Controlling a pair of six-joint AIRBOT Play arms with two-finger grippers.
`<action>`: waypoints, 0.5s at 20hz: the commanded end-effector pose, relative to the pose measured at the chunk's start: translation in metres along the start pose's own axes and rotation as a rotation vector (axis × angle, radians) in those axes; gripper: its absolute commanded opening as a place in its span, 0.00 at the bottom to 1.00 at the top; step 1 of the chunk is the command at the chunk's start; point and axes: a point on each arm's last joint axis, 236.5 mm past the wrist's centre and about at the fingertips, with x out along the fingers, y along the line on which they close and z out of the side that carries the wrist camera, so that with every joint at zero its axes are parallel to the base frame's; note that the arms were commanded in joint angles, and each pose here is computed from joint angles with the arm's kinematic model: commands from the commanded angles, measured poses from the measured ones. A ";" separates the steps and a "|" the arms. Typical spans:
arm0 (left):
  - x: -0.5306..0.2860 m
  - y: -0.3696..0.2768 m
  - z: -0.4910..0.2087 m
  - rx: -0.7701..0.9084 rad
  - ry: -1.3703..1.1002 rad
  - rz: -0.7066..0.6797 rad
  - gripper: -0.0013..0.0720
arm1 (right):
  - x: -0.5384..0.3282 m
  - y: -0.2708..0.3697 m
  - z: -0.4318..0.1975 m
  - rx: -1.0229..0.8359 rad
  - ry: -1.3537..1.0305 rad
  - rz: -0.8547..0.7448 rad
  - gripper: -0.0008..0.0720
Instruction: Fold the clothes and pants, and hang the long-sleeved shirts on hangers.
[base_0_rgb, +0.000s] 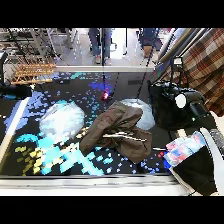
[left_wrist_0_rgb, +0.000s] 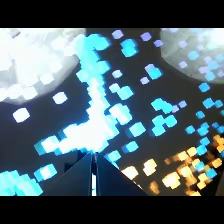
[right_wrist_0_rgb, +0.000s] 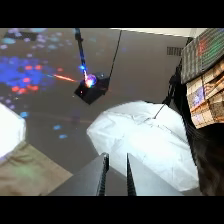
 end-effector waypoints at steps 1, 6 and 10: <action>0.000 0.001 0.000 -0.001 0.000 0.001 0.03 | 0.000 0.001 0.000 0.000 0.001 0.001 0.24; 0.000 0.001 0.000 -0.001 0.000 0.001 0.03 | 0.000 0.001 0.000 0.001 0.001 0.001 0.24; 0.001 0.001 0.000 -0.001 0.003 0.001 0.03 | 0.000 0.001 0.000 0.000 0.001 0.001 0.24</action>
